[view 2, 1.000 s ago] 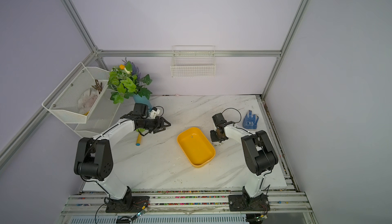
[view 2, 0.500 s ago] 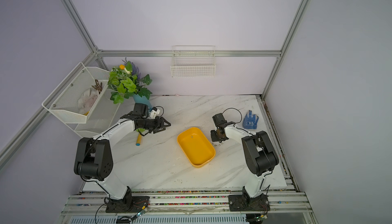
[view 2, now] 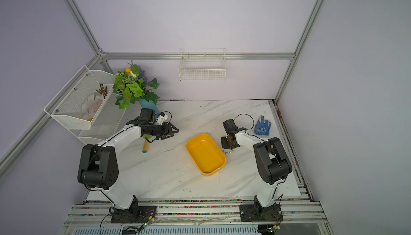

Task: Take out the screws from the storage box
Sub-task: Place the screw at the center of the board.

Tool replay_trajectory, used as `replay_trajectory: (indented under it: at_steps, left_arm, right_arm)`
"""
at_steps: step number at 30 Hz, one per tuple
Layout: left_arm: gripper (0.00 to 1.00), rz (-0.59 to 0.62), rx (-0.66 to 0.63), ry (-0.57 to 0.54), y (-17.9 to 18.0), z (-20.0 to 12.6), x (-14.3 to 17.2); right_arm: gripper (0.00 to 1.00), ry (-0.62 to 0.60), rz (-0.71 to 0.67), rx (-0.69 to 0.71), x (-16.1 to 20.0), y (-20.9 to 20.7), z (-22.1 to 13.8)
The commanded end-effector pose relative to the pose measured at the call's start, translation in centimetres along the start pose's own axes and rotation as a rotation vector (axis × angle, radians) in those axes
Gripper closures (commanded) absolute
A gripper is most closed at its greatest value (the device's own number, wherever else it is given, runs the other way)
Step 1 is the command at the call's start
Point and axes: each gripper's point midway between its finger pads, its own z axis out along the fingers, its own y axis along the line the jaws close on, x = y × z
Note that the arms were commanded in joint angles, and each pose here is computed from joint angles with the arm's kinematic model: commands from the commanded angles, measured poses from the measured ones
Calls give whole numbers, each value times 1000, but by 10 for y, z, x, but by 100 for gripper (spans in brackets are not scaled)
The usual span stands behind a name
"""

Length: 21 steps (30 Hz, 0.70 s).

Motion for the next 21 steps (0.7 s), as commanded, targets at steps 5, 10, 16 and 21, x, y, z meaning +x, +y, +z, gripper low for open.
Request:
replay_trajectory:
  at_steps: [5, 10, 16, 21]
  left_arm:
    - [38, 18, 12, -8, -8, -8, -3]
    - [38, 16, 10, -6, -7, -8, -2]
    - [38, 13, 7, -4, -6, -7, -3]
    - [38, 10, 12, -13, -7, -6, -6]
  right_arm:
    - [77, -3, 13, 15, 0, -4, -8]
    - [77, -72, 16, -29, -19, 6, -42]
    - [76, -227, -103, -322, -45, 68, -111]
    - [70, -209, -217, -386, -39, 117, -107]
